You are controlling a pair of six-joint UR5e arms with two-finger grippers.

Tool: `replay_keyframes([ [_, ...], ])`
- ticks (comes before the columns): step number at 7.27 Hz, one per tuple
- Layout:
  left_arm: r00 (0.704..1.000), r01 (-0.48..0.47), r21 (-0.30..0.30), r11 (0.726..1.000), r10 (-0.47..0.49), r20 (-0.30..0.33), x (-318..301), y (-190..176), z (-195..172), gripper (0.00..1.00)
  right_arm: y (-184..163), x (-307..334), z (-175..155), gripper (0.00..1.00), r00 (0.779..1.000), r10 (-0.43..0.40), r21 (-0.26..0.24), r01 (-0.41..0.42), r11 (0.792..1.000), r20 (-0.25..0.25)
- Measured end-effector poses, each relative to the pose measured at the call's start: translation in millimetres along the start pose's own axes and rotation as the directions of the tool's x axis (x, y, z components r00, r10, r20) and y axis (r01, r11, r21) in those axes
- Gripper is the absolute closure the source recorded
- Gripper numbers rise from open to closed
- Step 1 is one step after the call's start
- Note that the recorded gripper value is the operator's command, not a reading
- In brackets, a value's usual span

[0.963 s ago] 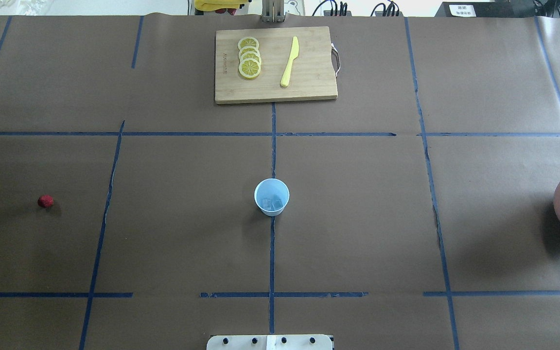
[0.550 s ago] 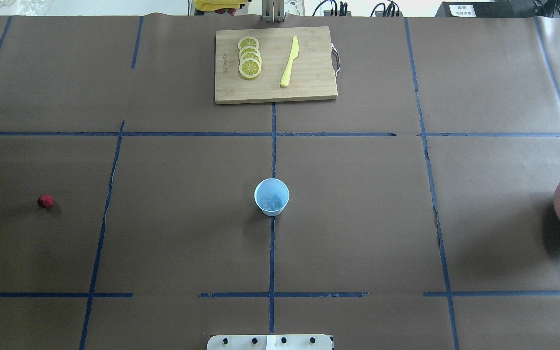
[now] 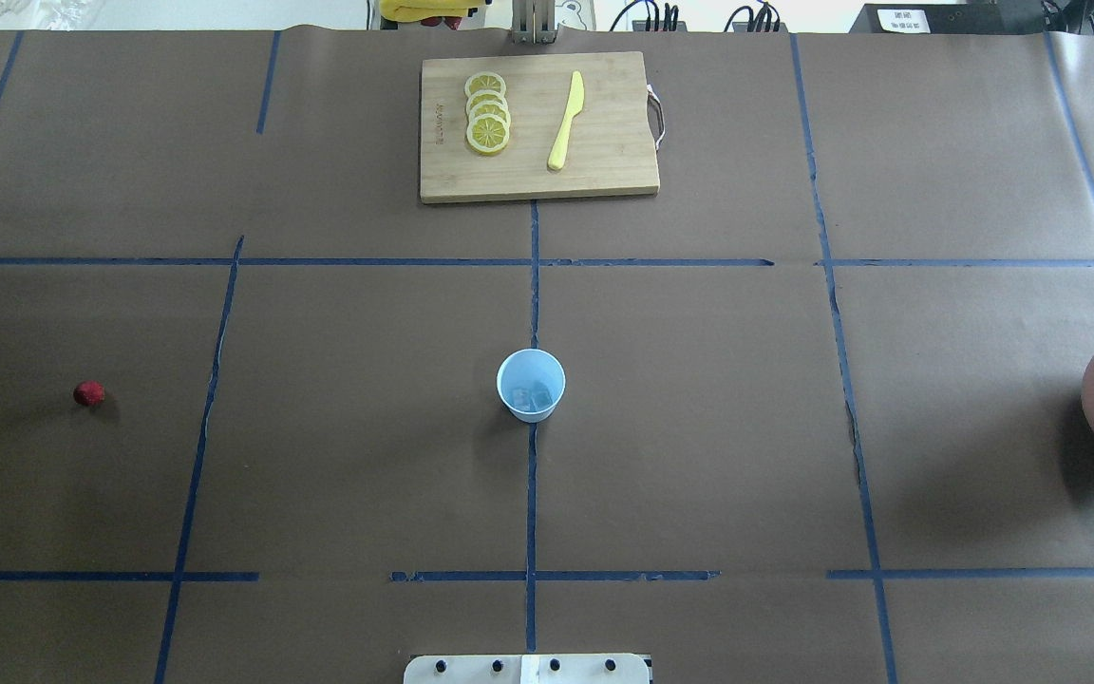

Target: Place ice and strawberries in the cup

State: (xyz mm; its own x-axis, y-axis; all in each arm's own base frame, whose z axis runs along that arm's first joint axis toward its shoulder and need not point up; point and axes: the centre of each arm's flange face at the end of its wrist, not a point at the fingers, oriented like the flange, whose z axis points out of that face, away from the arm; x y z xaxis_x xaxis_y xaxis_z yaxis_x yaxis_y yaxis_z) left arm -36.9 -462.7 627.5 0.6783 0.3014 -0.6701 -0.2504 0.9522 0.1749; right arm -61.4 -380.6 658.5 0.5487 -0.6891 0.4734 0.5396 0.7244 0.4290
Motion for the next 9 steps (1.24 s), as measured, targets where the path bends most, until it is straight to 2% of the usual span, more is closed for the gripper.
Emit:
replay_keyframes([
  [1, 1.000, 0.000, 0.000, 1.000, 0.000, 0.000, 0, 0, 0, 0.00, -13, -7, -14, 1.00, 0.998, 0.057, 0.009, -0.057, 0.998, 0.002],
  [2, 1.000, -0.001, 0.000, 1.000, 0.001, 0.000, 0, 0, 0, 0.00, -28, -15, -29, 1.00, 0.984, 0.177, 0.026, -0.177, 0.984, 0.011],
  [3, 1.000, -0.001, 0.000, 1.000, 0.001, 0.000, 0, 0, 0, 0.00, -43, -25, -45, 1.00, 0.945, 0.325, 0.051, -0.327, 0.944, 0.040],
  [4, 1.000, -0.002, 0.000, 1.000, 0.002, 0.000, 0, 0, 0, 0.00, -60, -36, -63, 1.00, 0.885, 0.459, 0.076, -0.465, 0.882, 0.080],
  [5, 1.000, -0.003, 0.000, 1.000, 0.003, 0.000, 0, 0, 0, 0.00, -83, -52, -82, 1.00, 0.821, 0.558, 0.097, -0.569, 0.817, 0.119],
  [6, 1.000, -0.003, 0.000, 1.000, 0.003, 0.000, 0, -1, 0, 0.00, -110, -72, -94, 1.00, 0.781, 0.607, 0.107, -0.623, 0.775, 0.146],
  [7, 1.000, -0.004, 0.001, 1.000, 0.004, -0.001, 1, -1, 0, 0.00, -145, -96, -96, 1.00, 0.758, 0.633, 0.112, -0.651, 0.751, 0.158],
  [9, 1.000, -0.003, 0.007, 1.000, 0.004, -0.023, 2, -1, 0, 0.00, -227, -161, -87, 1.00, 0.725, 0.672, 0.116, -0.688, 0.716, 0.152],
])
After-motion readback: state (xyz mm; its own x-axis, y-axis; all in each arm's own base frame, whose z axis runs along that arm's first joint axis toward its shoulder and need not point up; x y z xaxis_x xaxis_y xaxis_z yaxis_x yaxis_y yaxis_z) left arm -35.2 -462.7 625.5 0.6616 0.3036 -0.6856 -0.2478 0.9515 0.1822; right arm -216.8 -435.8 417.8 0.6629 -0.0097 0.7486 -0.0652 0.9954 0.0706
